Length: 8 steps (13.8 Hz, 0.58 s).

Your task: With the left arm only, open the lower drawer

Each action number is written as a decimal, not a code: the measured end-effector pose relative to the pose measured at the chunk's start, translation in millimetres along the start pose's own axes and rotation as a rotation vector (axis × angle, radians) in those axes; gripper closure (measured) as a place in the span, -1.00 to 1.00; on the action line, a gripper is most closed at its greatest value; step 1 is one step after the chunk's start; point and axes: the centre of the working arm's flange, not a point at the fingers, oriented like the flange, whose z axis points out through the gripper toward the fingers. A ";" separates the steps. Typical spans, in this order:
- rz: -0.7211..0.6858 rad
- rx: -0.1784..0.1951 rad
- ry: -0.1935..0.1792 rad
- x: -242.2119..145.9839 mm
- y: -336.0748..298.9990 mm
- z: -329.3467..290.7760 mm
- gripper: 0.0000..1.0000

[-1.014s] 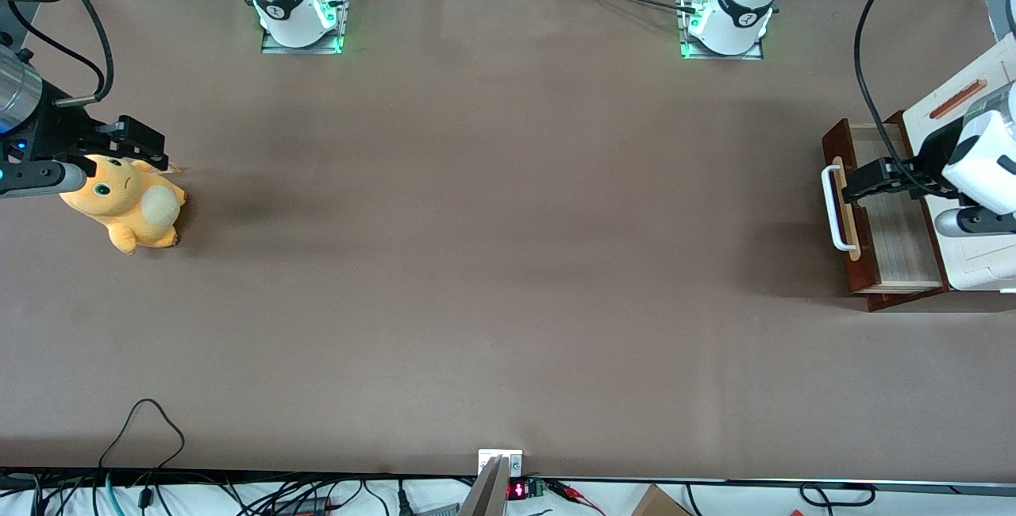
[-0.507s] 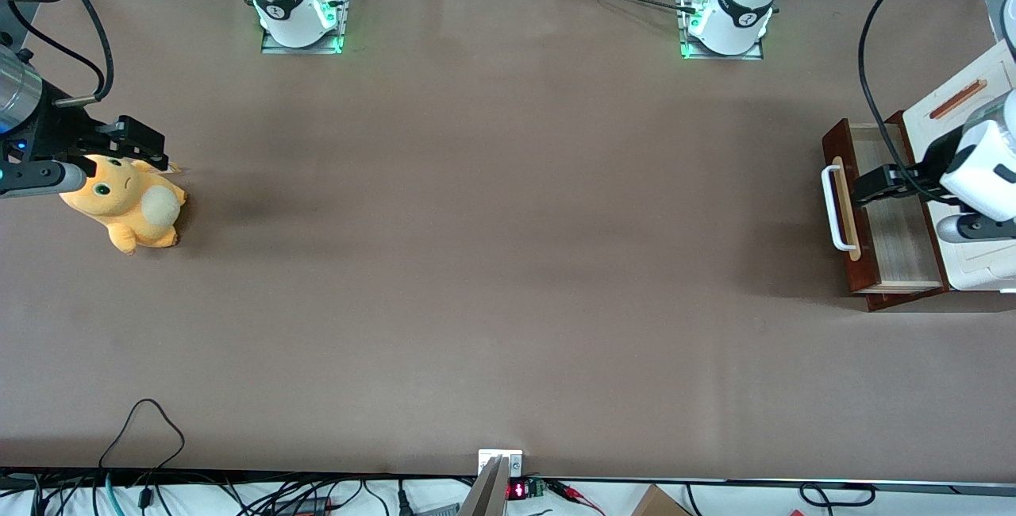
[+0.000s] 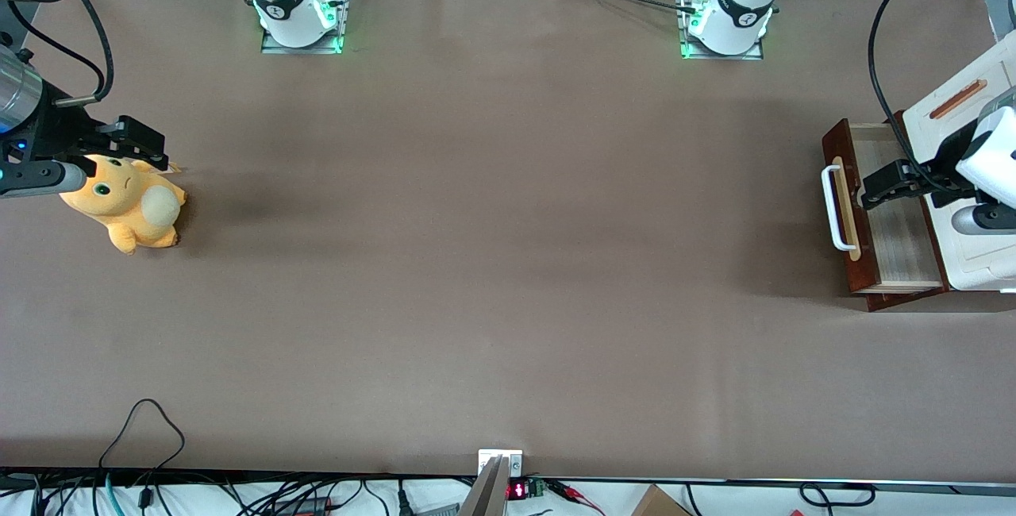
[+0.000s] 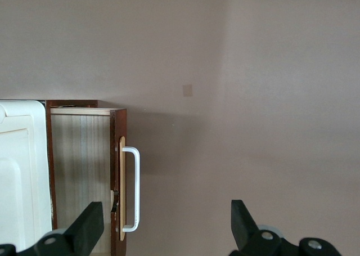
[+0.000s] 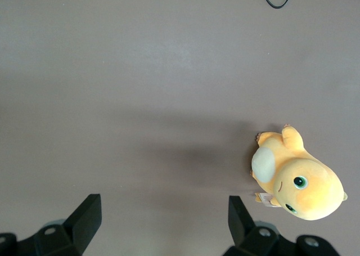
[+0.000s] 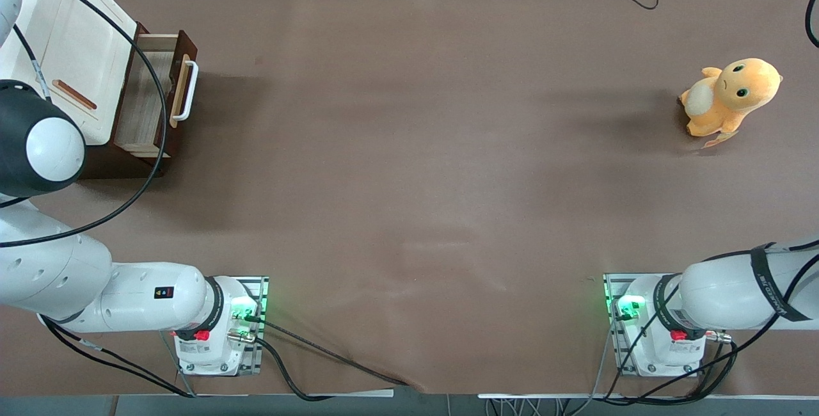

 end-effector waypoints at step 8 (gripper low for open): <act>-0.012 0.002 -0.019 -16.4 -7.5 -18.6 -1.00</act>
